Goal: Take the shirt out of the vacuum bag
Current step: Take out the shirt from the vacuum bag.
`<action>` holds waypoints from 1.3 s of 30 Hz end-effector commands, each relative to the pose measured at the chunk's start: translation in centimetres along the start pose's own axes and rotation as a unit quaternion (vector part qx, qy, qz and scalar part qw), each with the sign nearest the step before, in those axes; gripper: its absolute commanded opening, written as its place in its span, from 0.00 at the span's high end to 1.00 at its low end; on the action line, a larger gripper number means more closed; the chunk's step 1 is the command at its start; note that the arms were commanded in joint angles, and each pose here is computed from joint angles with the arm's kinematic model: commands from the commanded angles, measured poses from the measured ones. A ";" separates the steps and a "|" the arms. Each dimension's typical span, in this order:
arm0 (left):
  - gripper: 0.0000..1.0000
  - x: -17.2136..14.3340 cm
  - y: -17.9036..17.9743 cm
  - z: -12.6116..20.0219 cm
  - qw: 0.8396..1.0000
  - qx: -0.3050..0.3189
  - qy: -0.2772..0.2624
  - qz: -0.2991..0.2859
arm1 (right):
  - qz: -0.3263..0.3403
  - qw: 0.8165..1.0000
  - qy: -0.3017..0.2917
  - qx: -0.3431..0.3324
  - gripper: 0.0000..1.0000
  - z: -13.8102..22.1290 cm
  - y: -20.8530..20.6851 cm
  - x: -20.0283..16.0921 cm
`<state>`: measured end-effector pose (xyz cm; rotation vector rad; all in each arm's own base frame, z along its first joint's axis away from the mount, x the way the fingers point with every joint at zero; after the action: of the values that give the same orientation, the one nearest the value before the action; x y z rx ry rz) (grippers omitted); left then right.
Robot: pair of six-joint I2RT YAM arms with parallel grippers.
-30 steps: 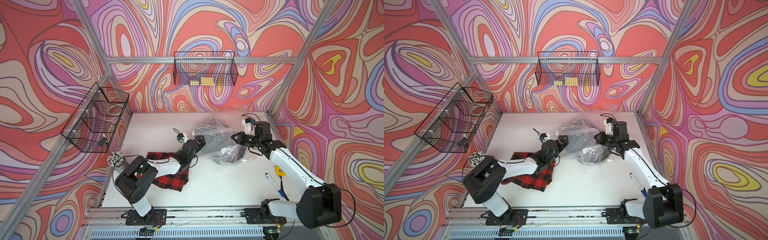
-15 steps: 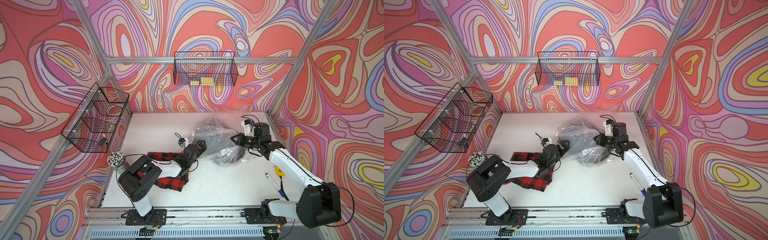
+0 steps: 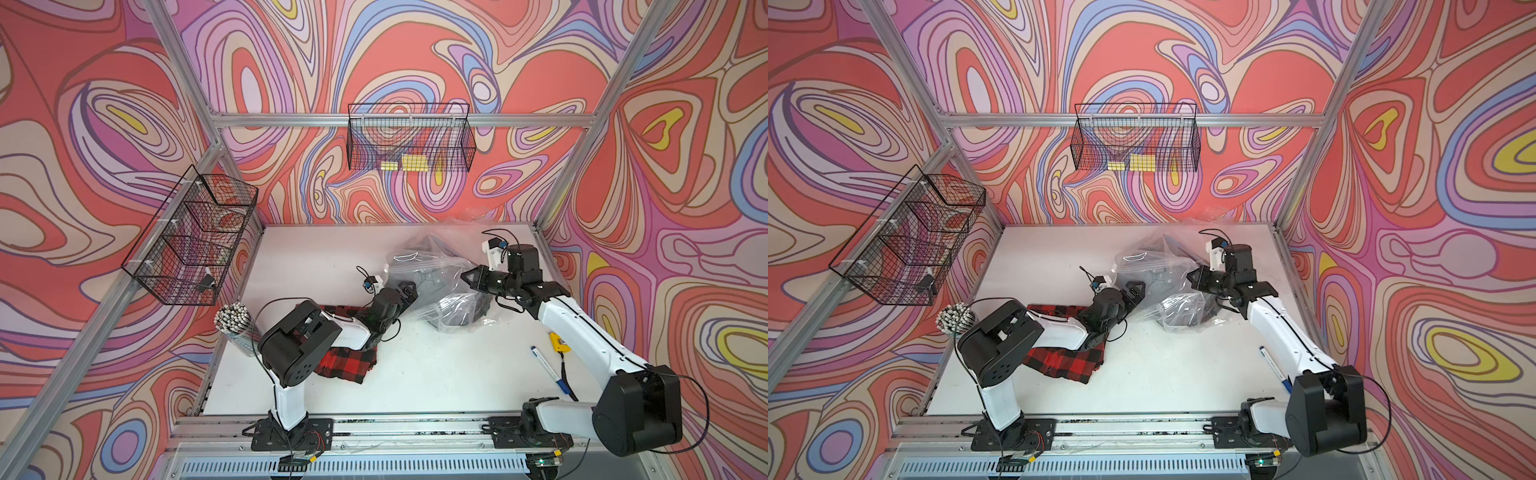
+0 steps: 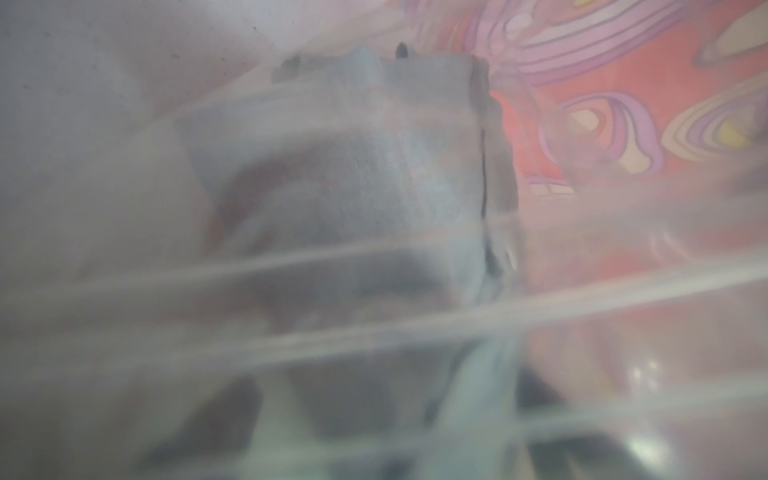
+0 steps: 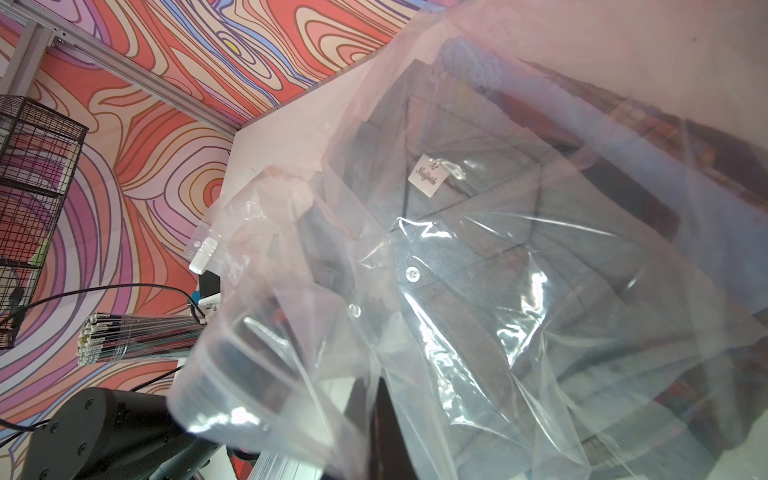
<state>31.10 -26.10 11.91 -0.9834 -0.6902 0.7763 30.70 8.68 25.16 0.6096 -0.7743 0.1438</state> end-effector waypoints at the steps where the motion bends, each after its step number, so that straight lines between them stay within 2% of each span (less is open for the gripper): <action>1: 0.01 0.2 -1.3 -0.2 1.000 -0.021 -0.005 -0.021 | 0.008 1.000 -0.009 0.006 1.00 0.0 0.3 0.9; 4: 0.03 0.0 -1.5 -1.2 0.999 -0.028 0.009 -0.019 | 0.008 1.000 -0.011 0.006 1.00 0.0 0.3 0.8; 7: 0.18 -0.2 -1.3 -1.9 0.999 -0.039 0.021 -0.010 | 0.009 1.000 -0.012 0.007 1.00 0.1 0.3 0.8; 14: 0.41 -0.3 -1.5 -1.8 0.999 -0.047 0.027 -0.008 | 0.011 1.000 -0.010 0.003 1.00 0.2 0.3 0.7; 16: 0.44 -0.2 -1.6 -1.7 0.998 -0.047 0.028 -0.009 | 0.011 1.000 -0.011 0.004 1.00 0.1 0.3 0.7; 21: 0.63 0.0 -1.7 -1.7 0.998 -0.054 0.030 0.002 | 0.010 1.000 -0.011 0.004 1.00 0.1 0.3 0.7; 23: 0.62 0.0 -2.0 -1.9 0.998 -0.057 0.036 0.002 | 0.012 1.000 -0.011 0.004 1.00 0.1 0.3 0.7; 25: 0.45 -0.2 -2.5 -2.4 0.997 -0.058 0.046 -0.002 | 0.011 1.000 -0.009 0.005 1.00 0.1 0.2 0.6; 27: 0.41 -0.4 -2.9 -2.7 0.997 -0.061 0.052 -0.007 | 0.011 1.000 -0.009 0.006 1.00 0.1 0.3 0.6; 29: 0.32 -0.4 -3.2 -2.8 0.996 -0.069 0.050 -0.005 | 0.012 1.000 -0.010 0.007 1.00 0.1 0.3 0.7; 32: 0.30 -0.2 -3.6 -2.6 0.996 -0.080 0.045 -0.006 | 0.012 1.000 -0.011 0.006 1.00 0.1 0.3 0.7; 35: 0.42 -0.2 -3.8 -2.5 0.995 -0.085 0.048 -0.007 | 0.012 1.000 -0.010 0.007 1.00 0.1 0.3 0.7; 39: 0.71 -0.3 -3.6 -2.7 0.994 -0.092 0.056 0.000 | 0.012 1.000 -0.010 0.007 1.00 0.1 0.3 0.7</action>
<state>33.58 -28.26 13.25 -1.1115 -0.6592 0.6990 30.73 8.68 25.15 0.6086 -0.7754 0.1455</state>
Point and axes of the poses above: each gripper's point midway between its finger pads, its own z axis back along the fingers, its own y axis along the line the jaws close on, x = y × z, the point moved 9 cm from there along z, back along the fingers, and after that the axes turned 12 degrees about z, right-handed, at the moved point
